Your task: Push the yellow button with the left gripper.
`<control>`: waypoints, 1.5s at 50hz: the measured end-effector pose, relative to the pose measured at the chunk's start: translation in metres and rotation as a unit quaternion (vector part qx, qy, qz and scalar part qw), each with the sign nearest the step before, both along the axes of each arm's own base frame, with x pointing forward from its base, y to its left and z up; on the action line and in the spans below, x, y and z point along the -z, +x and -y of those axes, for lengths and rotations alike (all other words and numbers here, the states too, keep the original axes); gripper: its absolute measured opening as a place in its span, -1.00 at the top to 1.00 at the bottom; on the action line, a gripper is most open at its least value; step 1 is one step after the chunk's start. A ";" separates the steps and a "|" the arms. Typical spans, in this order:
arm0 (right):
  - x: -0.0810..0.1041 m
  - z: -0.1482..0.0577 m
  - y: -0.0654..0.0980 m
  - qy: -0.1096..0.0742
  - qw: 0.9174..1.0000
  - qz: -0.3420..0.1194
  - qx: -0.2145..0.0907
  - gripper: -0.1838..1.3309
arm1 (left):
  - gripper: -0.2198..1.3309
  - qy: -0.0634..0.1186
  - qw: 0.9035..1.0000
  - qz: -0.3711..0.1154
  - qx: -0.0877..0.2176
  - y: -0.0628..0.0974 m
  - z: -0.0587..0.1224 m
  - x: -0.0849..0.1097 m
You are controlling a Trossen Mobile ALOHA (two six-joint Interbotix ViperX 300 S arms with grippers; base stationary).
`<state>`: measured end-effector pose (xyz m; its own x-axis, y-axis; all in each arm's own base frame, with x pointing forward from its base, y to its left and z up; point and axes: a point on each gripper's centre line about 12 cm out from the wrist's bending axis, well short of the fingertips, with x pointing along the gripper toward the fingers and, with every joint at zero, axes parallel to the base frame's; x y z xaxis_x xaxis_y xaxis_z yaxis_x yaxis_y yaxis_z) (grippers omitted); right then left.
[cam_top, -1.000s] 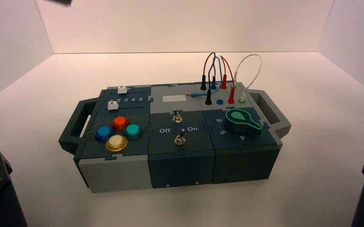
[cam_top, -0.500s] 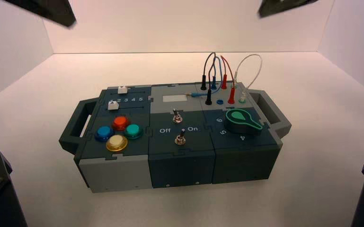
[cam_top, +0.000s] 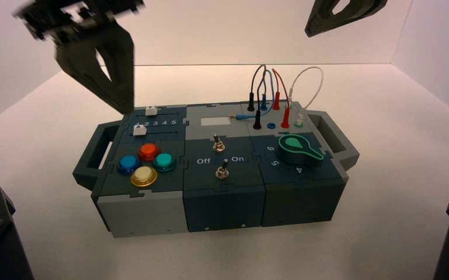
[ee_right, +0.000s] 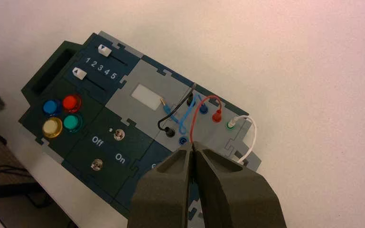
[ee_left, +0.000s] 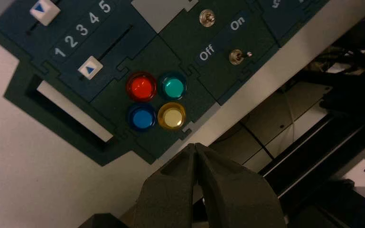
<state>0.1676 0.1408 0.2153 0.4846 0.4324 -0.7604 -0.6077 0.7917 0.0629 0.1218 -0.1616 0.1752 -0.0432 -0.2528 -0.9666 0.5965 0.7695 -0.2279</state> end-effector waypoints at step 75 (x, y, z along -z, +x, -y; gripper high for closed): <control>-0.003 -0.001 0.002 0.004 1.000 0.011 -0.001 0.95 | 0.92 0.098 0.991 -0.081 0.032 0.007 0.014 0.074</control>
